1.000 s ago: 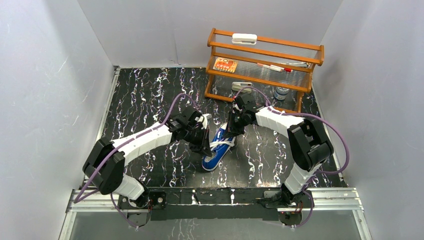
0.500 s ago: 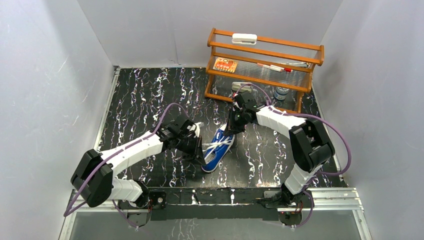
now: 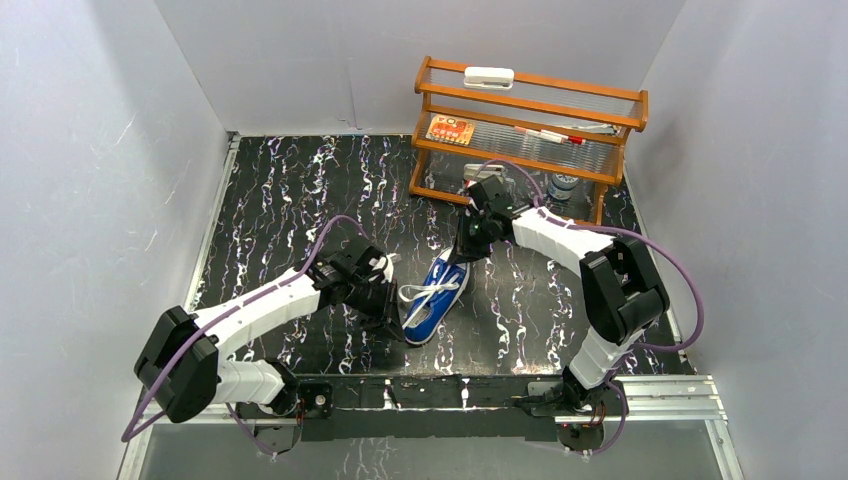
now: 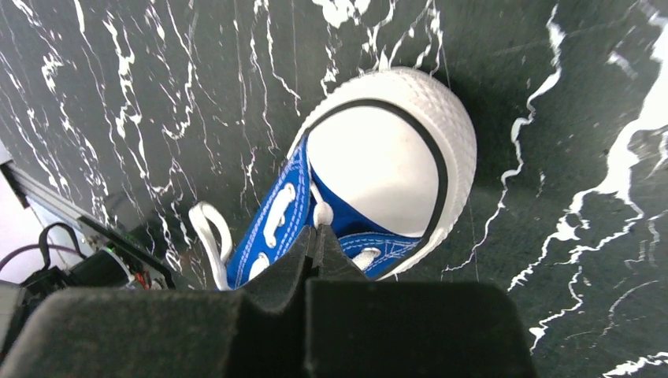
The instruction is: Tie the shoes
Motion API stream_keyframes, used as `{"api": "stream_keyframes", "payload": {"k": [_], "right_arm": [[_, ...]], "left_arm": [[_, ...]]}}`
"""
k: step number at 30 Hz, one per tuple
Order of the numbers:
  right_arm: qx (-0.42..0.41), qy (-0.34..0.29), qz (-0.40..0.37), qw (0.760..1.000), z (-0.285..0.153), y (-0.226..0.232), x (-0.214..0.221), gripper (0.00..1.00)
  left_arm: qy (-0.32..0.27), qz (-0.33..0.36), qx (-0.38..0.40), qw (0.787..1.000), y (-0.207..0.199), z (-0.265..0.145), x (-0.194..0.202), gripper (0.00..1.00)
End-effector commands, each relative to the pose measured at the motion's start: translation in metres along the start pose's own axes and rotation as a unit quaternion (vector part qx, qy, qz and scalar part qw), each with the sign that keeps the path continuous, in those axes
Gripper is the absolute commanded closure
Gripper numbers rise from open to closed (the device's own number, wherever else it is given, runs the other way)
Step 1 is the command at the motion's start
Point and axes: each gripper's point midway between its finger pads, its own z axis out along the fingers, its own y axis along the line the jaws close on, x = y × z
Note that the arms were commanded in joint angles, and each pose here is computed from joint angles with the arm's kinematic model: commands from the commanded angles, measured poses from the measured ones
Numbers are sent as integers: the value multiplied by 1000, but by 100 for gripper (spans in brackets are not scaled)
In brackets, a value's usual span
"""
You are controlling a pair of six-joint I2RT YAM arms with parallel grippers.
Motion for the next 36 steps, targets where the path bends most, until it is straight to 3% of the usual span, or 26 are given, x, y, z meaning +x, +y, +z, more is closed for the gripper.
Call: {"api": "stream_keyframes", "payload": {"k": [1, 10, 23, 30, 34, 36], "right_arm": [[22, -56, -30, 998, -20, 11, -39, 100], [91, -61, -5, 994, -32, -18, -26, 100], [178, -97, -3, 979, -40, -63, -50, 100], [204, -112, -76, 970, -46, -70, -72, 99], [182, -51, -126, 974, -56, -60, -57, 63], [112, -9, -153, 982, -61, -40, -34, 45]], "left_arm": [[24, -7, 7, 1000, 0, -4, 15, 100], [22, -2, 5, 1000, 0, -2, 11, 100], [16, -4, 0, 1000, 0, -1, 7, 100], [8, 0, -3, 1000, -3, 0, 0, 96], [-10, 14, -15, 1000, -5, -10, -6, 62], [-32, 29, -22, 999, -6, -21, -10, 49]]}}
